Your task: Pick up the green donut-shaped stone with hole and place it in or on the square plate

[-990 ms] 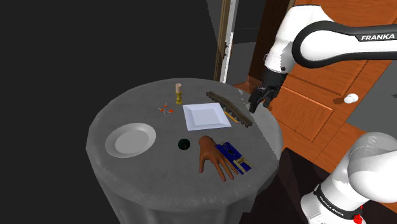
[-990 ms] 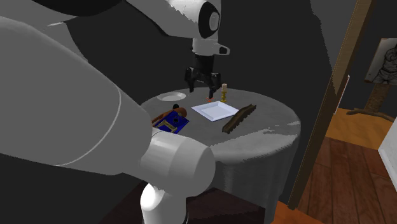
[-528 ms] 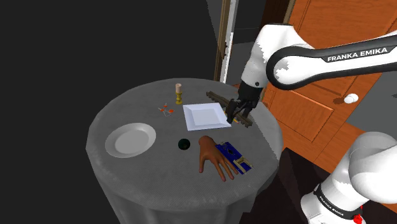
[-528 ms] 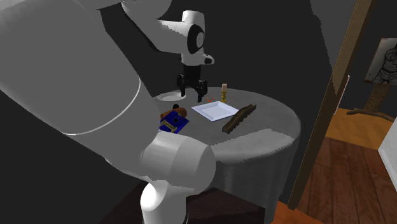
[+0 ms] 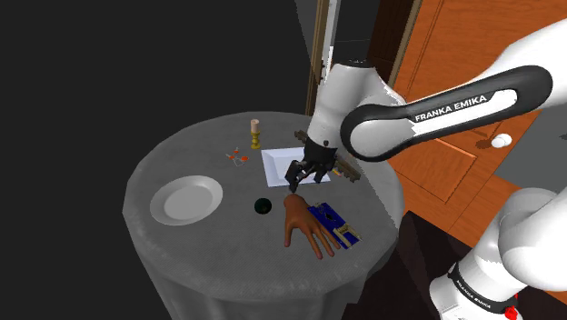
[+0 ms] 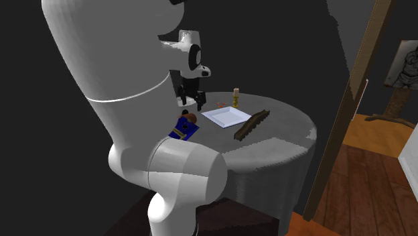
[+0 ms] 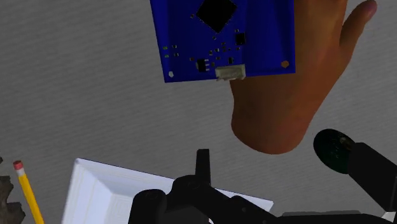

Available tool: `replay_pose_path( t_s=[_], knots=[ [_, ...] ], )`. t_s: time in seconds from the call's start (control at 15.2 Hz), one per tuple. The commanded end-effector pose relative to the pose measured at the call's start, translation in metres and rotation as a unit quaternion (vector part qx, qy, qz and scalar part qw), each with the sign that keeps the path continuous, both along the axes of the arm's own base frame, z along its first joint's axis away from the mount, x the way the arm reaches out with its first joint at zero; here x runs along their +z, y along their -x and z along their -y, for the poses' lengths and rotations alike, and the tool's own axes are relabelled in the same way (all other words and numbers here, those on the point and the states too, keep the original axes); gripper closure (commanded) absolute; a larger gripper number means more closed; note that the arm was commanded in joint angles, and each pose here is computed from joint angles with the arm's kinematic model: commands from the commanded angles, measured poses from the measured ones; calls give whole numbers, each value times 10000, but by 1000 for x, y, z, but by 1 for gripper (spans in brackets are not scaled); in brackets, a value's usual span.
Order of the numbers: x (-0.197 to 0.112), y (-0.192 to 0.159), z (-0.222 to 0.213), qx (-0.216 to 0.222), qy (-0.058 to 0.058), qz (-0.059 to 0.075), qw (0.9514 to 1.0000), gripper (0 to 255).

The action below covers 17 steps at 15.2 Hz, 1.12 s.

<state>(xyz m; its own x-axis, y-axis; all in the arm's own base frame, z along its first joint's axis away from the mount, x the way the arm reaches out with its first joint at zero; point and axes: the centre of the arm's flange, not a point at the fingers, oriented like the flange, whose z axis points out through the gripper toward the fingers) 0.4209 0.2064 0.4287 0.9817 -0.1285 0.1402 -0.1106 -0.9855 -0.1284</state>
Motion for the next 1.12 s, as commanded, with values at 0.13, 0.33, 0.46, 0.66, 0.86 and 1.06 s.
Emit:
replay_pose_path(
  t_s=[0.13,0.33,0.46,0.66,0.86,1.06],
  knots=[
    [-21,-21,-43,-48,-25,127,9999,0],
    [-37,-38,-73,-79,-34,219,9997,0],
    [-47,-49,-92,-100,-40,276,9996,0],
    [-62,-53,-94,-99,-40,276,9996,0],
    [-78,-56,-96,-99,-40,276,9996,0],
    [-86,-58,-97,-99,-41,276,9996,0]
  ],
)
